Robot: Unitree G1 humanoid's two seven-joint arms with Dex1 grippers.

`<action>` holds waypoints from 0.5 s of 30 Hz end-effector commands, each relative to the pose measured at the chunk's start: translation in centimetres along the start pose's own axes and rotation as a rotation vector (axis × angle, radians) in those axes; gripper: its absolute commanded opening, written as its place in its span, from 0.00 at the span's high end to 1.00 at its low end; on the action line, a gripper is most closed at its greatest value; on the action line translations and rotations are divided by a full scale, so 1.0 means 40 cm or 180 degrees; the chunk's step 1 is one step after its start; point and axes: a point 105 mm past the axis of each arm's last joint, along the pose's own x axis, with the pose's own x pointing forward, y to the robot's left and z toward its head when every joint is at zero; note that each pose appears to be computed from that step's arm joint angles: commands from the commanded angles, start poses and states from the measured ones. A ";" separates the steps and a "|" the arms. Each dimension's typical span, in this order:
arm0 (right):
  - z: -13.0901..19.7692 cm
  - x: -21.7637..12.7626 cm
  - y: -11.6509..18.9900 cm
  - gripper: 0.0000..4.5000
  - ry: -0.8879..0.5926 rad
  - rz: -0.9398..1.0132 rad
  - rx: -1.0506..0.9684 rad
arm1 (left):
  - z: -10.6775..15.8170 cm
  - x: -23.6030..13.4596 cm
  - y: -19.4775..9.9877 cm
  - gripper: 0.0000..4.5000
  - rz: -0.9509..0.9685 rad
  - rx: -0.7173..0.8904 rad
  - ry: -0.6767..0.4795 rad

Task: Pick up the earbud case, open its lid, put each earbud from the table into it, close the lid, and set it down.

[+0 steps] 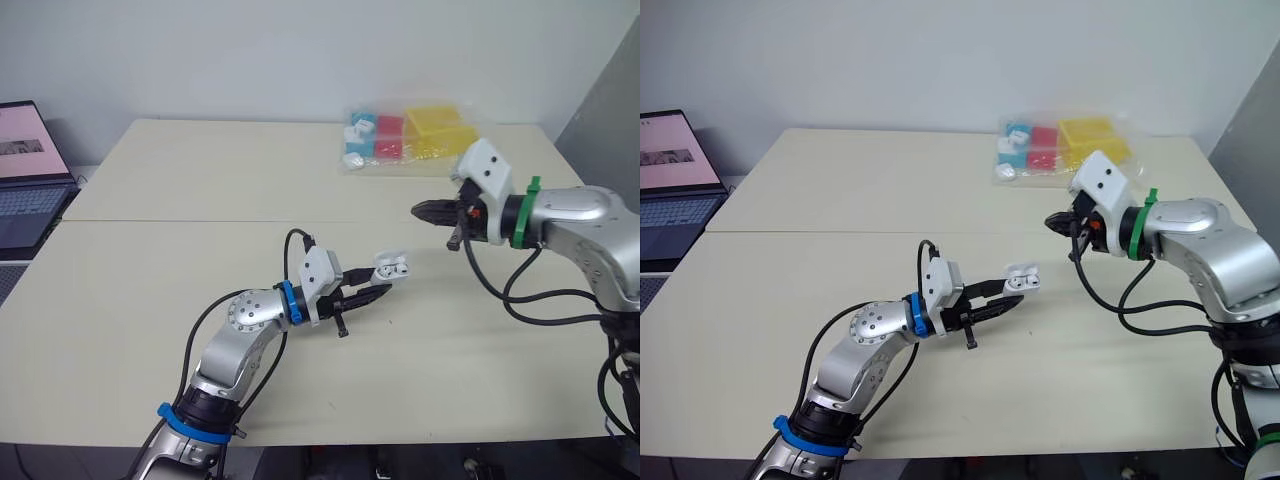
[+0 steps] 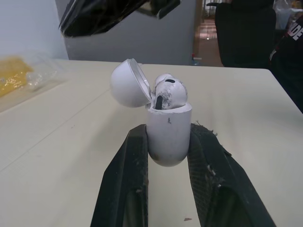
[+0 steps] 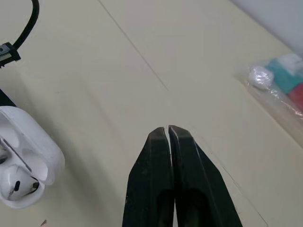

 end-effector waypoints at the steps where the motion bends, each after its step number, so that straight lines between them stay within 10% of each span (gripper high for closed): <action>1: 0.024 0.001 0.007 1.00 -0.0026 0.0217 -0.0193 | 0.023 0.009 -0.003 0.83 -0.0060 0.0116 -0.0114; 15: 0.022 -0.011 0.116 1.00 0.0050 0.1133 -0.0221 | 0.020 0.008 0.006 0.83 -0.0025 0.0137 -0.0106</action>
